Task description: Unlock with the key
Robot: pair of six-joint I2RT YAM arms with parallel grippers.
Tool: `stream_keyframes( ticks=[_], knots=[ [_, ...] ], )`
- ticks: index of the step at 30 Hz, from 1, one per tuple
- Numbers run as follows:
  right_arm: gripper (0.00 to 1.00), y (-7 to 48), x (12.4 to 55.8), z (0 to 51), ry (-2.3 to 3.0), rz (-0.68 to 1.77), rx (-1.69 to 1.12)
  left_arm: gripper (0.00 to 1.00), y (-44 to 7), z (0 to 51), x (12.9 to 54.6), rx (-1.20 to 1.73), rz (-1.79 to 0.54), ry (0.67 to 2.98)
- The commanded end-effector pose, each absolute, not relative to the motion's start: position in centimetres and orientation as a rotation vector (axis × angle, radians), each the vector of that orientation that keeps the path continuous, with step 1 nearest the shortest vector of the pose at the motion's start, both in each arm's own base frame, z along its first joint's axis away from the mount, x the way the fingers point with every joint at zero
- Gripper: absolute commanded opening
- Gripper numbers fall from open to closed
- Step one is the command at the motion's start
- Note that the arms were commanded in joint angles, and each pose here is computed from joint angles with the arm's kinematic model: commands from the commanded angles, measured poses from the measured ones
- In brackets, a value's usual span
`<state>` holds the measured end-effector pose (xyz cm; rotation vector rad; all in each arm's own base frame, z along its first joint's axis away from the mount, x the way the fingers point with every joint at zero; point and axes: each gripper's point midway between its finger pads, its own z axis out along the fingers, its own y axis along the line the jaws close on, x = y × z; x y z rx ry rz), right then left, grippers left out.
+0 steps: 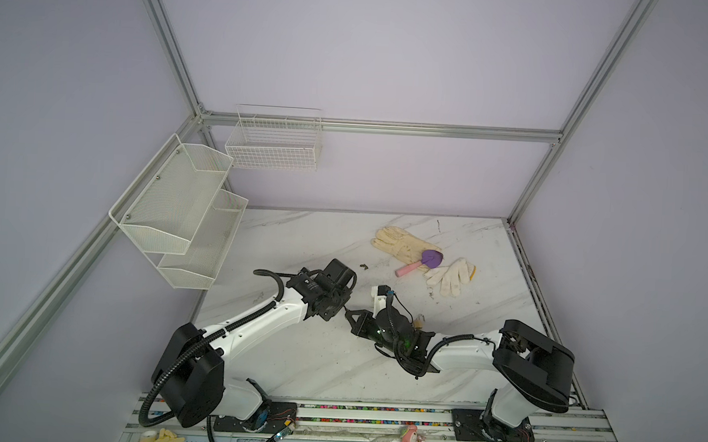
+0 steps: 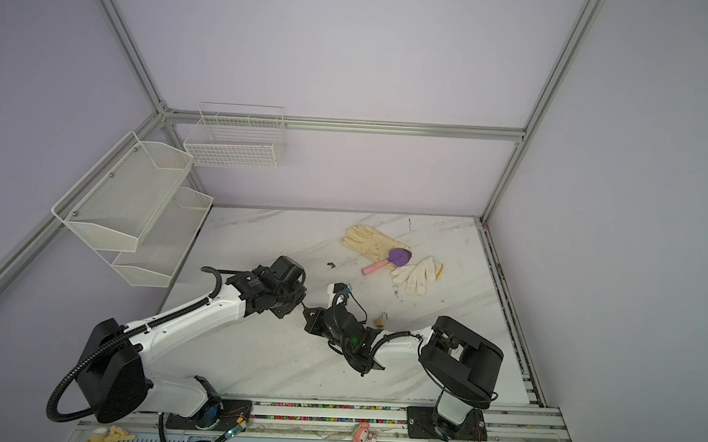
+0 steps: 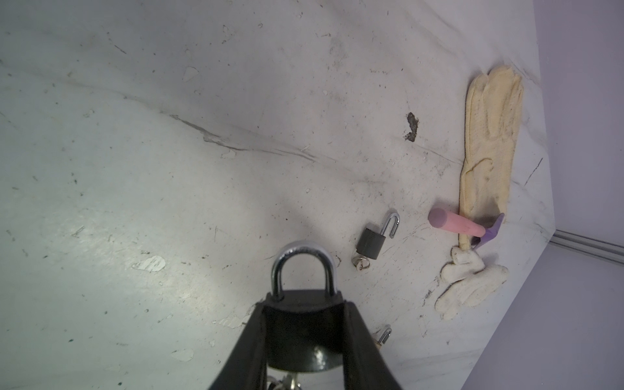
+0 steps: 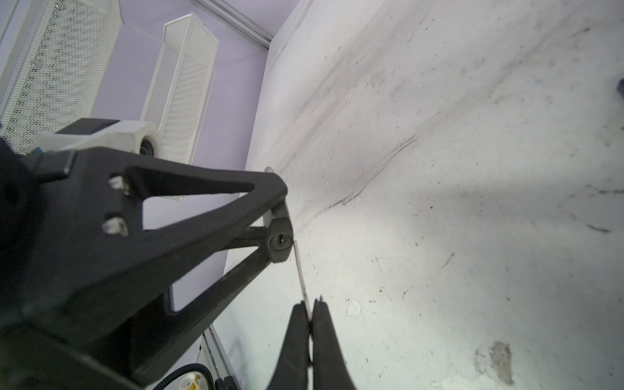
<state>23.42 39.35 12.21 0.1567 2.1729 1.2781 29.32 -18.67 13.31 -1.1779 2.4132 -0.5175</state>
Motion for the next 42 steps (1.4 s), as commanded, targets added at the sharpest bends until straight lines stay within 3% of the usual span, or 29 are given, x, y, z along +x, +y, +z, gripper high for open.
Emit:
stream_keyframes(
  ticks=[1,42],
  knots=[
    [0.00,39.9,23.7,14.1,2.118,1.318,0.165,0.00,-19.7,16.0,30.6,-1.170,-0.621,2.345],
    [0.00,40.0,24.2,15.4,2.102,1.302,0.171,0.00,-19.4,15.9,30.2,-1.187,-0.651,2.327]
  ],
)
